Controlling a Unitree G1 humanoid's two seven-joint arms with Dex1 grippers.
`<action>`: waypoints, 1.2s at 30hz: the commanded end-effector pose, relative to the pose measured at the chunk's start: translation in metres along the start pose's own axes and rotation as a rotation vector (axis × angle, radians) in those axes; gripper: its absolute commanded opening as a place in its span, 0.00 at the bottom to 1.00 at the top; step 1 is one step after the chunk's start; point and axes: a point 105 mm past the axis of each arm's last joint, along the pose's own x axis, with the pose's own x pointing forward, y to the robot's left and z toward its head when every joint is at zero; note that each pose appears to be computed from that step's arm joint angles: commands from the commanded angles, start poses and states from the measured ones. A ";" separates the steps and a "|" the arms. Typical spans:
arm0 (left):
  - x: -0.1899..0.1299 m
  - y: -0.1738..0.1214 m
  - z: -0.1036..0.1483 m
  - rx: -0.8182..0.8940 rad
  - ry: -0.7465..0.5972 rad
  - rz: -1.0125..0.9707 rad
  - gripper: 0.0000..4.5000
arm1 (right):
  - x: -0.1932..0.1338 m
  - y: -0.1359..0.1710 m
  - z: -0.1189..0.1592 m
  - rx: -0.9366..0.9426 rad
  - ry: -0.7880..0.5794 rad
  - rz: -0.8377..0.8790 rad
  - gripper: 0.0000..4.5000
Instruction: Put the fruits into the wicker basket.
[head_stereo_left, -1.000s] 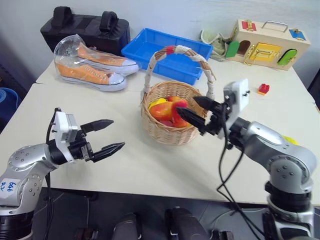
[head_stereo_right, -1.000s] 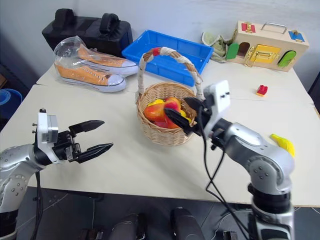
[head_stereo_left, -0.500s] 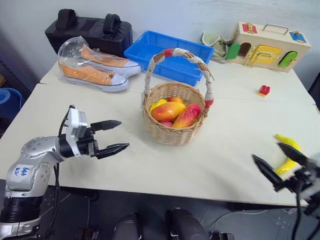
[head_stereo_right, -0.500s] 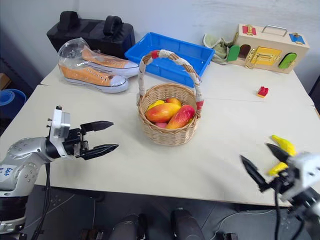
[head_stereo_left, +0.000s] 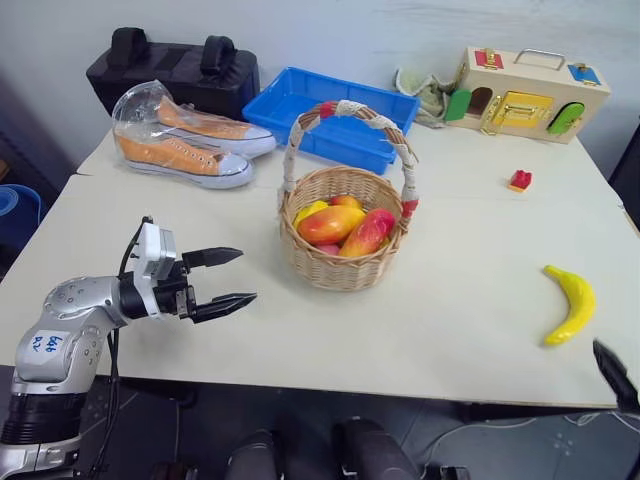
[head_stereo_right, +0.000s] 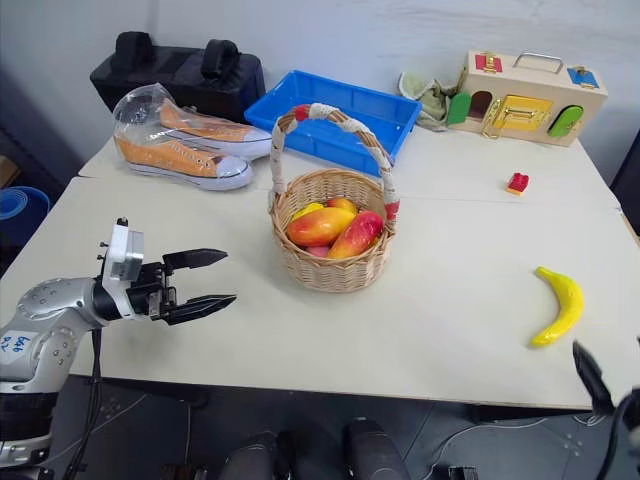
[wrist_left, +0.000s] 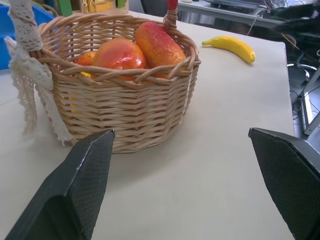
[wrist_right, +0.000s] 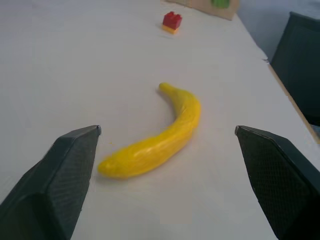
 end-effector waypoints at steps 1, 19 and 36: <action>-0.003 -0.005 0.013 0.033 -0.039 0.013 1.00 | 0.022 -0.015 0.004 0.110 0.131 -0.031 1.00; -0.008 -0.023 0.013 0.018 -0.029 0.045 1.00 | 0.073 -0.031 -0.033 0.182 0.812 0.010 0.59; -0.005 -0.013 0.015 0.012 -0.082 0.060 1.00 | 0.040 0.181 0.080 -0.168 0.253 1.031 0.13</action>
